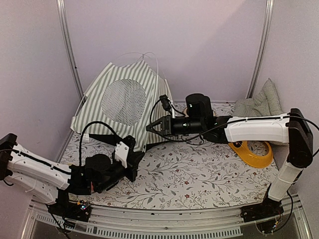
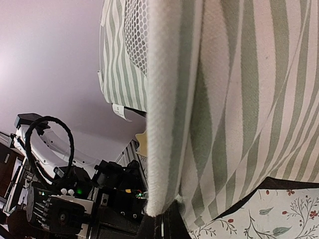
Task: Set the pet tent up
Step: Insert the tent pole into the pole socket of the pet tent.
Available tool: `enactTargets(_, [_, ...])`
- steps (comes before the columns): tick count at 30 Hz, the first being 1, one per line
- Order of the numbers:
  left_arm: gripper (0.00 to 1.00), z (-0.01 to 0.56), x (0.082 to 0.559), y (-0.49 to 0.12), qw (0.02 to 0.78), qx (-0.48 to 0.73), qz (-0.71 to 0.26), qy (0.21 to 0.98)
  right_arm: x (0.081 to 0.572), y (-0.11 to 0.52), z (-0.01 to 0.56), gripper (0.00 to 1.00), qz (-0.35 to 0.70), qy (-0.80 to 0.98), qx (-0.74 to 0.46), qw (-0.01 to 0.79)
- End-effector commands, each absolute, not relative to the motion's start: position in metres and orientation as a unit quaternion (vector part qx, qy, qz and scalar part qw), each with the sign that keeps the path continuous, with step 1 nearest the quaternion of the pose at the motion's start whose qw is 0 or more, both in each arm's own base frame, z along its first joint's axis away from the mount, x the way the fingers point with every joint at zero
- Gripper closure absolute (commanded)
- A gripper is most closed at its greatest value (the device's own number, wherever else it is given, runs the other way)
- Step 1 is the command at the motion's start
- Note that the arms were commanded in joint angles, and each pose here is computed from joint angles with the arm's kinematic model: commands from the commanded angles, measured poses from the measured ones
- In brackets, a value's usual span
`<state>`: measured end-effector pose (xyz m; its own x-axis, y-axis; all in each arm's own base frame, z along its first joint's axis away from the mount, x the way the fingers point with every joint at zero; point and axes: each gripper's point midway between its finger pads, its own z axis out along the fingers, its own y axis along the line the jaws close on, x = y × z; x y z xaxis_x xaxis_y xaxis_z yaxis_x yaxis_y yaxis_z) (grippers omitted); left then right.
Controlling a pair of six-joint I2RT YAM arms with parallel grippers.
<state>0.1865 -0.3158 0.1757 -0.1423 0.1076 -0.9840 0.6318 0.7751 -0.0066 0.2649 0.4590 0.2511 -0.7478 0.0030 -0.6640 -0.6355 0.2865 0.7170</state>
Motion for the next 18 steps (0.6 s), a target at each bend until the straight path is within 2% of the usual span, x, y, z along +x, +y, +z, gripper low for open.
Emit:
enactTargets(1, [1.00, 0.122, 0.168, -0.311, 0.535, 0.329, -0.194, 0.753, 0.307, 0.445, 0.322, 1.00, 0.575, 0.690, -0.164, 0.408])
enactTargets(18, [1.00, 0.138, 0.181, -0.319, 0.542, 0.307, -0.203, 0.756, 0.296, 0.455, 0.314, 1.00, 0.581, 0.694, -0.175, 0.387])
